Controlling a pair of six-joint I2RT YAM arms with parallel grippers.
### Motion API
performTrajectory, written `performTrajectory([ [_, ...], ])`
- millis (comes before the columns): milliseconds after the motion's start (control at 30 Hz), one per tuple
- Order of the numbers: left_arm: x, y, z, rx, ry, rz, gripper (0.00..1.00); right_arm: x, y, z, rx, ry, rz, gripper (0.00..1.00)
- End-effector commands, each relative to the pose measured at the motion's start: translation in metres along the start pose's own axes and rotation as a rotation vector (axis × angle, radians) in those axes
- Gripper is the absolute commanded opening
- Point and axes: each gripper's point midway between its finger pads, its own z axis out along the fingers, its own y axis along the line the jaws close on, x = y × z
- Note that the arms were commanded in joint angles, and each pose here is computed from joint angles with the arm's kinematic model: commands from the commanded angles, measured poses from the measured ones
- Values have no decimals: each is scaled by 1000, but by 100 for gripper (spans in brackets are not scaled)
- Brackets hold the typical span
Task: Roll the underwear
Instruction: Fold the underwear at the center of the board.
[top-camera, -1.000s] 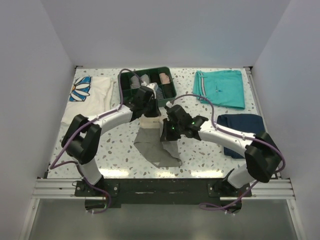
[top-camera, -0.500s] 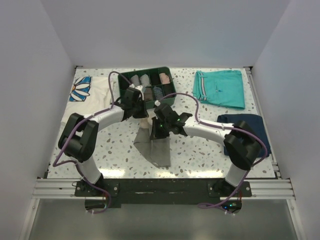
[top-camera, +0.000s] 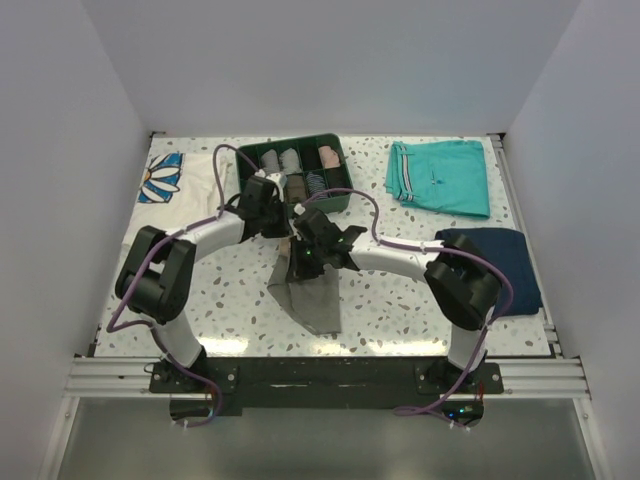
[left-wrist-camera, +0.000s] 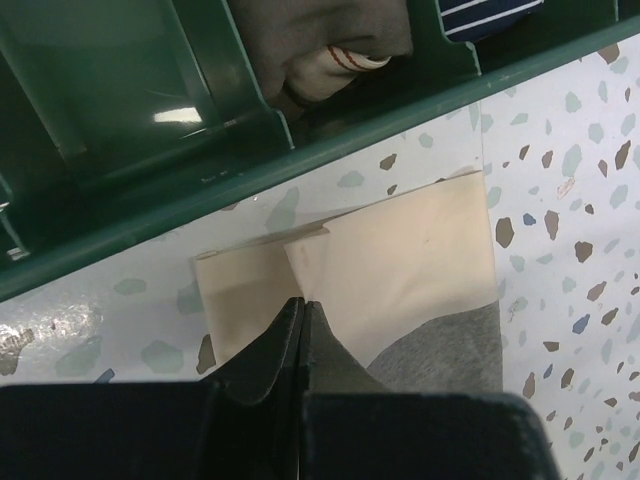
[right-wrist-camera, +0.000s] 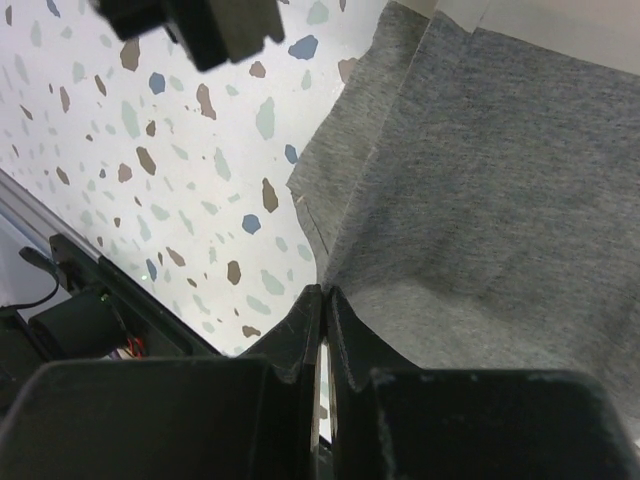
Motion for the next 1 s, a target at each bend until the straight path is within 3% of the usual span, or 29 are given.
performTrajectory([
  [0, -25, 0, -13, 7, -97, 16, 0, -11, 29, -6, -85, -25, -8, 2],
  [967, -11, 44, 6, -150, -52, -47, 0, -19, 42, 28, -167, -35, 7, 6],
])
